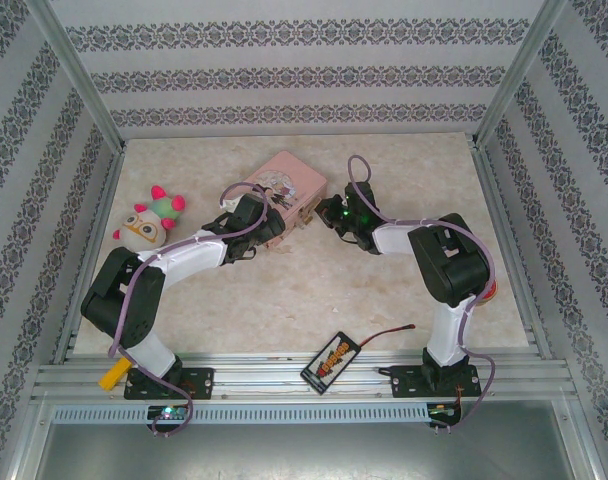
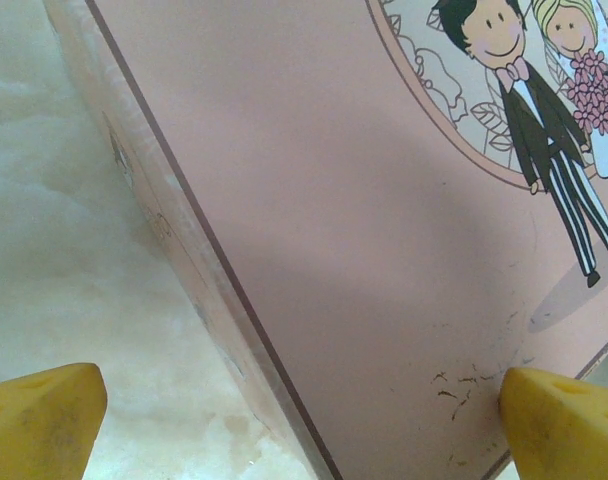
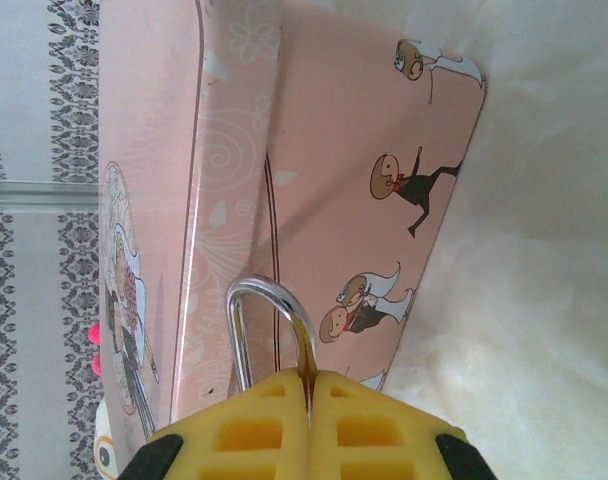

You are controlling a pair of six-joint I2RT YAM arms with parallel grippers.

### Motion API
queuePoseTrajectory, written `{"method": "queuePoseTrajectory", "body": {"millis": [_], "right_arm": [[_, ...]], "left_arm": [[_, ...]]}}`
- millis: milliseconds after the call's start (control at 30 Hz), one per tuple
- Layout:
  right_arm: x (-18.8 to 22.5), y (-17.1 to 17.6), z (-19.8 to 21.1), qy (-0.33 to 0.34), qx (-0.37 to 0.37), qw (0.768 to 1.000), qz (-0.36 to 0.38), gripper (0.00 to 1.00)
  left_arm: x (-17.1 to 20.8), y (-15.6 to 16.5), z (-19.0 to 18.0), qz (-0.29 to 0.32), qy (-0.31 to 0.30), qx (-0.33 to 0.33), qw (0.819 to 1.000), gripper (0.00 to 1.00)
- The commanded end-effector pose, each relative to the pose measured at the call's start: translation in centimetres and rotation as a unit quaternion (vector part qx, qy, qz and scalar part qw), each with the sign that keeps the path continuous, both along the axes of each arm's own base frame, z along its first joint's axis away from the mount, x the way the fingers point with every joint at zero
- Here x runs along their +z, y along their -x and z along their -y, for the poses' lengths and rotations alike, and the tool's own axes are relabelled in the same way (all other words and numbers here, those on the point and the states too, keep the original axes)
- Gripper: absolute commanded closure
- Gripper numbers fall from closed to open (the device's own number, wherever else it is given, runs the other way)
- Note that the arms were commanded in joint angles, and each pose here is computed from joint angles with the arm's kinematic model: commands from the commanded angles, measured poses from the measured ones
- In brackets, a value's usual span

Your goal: Unlock the padlock with the key

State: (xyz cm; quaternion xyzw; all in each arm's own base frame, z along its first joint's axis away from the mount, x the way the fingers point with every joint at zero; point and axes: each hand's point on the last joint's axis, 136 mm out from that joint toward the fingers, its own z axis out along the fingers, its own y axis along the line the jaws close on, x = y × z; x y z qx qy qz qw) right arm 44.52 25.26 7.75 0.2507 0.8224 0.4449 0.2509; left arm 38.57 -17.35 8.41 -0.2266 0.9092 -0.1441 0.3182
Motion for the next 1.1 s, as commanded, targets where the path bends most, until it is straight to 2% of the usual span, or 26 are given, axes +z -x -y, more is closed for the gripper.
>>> {"method": "queuePoseTrajectory", "body": {"millis": [0, 400, 767, 1067], "right_arm": [[1.2, -0.4, 0.3, -0.001, -0.006, 1.0, 0.023, 1.0], [1.4, 3.5, 1.7, 0.015, 0.04, 0.999, 0.014, 1.0], [0.7, 7.6, 3.1, 0.011, 0.129, 0.991, -0.016, 1.0], [0.9, 9.6, 4.5, 0.012, 0.197, 0.98, -0.026, 1.0]], "left_arm": [[-3.1, 2.2, -2.2, -0.058, -0.033, 0.01, 0.998, 0.01], [-2.1, 2.2, -2.8, -0.039, 0.001, 0.021, 0.999, 0.01], [-0.1, 2.6, -3.4, -0.017, 0.013, 0.027, 0.999, 0.01], [0.5, 3.2, -4.0, -0.011, 0.019, 0.034, 0.999, 0.01]]}}
